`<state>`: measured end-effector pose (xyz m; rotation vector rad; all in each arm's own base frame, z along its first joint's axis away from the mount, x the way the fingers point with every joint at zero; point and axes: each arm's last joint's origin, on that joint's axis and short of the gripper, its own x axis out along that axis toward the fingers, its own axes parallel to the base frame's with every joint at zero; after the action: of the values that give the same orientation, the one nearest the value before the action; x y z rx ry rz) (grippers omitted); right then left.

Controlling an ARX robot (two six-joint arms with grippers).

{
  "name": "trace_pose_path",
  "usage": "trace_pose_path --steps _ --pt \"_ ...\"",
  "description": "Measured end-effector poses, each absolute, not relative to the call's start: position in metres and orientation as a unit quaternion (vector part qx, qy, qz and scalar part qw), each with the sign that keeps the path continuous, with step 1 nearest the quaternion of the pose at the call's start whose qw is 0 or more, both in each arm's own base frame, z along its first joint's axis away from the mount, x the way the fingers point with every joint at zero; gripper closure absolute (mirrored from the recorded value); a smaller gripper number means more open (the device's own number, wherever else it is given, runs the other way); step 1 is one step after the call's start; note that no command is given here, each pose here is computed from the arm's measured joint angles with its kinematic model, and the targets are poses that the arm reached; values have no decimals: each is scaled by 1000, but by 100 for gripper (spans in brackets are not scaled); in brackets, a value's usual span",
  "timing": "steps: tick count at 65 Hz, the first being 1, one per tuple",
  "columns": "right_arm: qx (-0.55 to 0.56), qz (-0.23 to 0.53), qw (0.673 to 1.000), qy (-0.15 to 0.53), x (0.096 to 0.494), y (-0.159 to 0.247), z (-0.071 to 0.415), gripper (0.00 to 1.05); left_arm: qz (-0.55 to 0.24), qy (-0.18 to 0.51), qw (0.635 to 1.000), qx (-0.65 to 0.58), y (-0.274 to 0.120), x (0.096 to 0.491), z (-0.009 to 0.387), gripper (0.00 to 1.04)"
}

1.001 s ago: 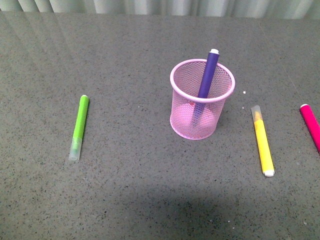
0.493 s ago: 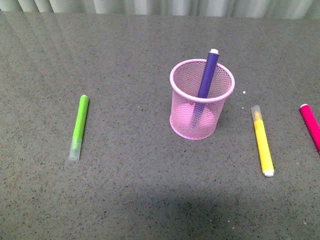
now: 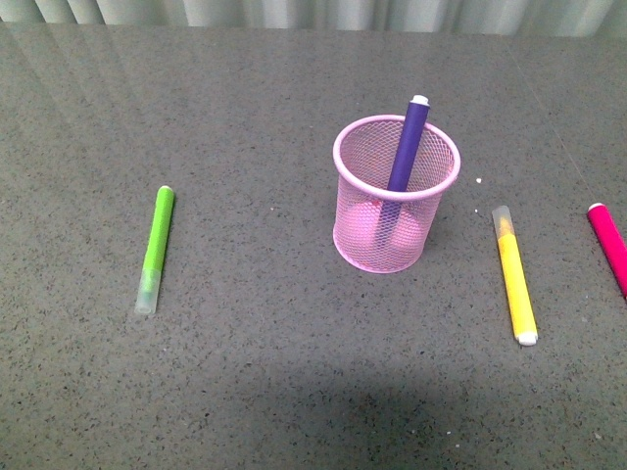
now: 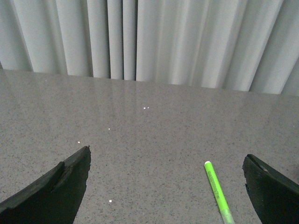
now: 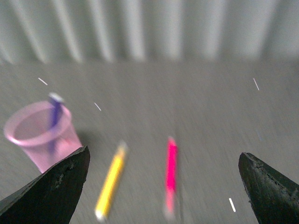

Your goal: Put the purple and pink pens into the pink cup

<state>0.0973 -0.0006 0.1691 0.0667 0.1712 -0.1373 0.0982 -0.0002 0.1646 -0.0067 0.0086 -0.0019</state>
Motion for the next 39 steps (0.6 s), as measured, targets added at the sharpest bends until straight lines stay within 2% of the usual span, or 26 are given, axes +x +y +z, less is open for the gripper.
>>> trace_pose_path --steps 1,5,8,17,24,30,39 --pt "35 -105 985 133 98 -2 170 7 -1 4 1000 -3 0 98 165 8" --pt "21 -180 954 240 103 -8 177 7 0 4 1000 -4 0 98 165 8" --pt "16 -190 945 265 113 -14 184 7 -1 4 1000 -3 0 98 165 8" --pt "-18 -164 955 245 150 -31 227 7 -1 4 1000 -3 0 98 165 8" --pt "-98 -106 959 242 207 -42 272 7 -1 4 1000 -4 0 98 165 8" --pt "-121 -68 950 279 240 -42 271 7 -1 4 1000 -4 0 98 165 8" --pt "-149 -27 921 359 278 -39 240 7 -1 4 1000 -3 0 98 165 8"
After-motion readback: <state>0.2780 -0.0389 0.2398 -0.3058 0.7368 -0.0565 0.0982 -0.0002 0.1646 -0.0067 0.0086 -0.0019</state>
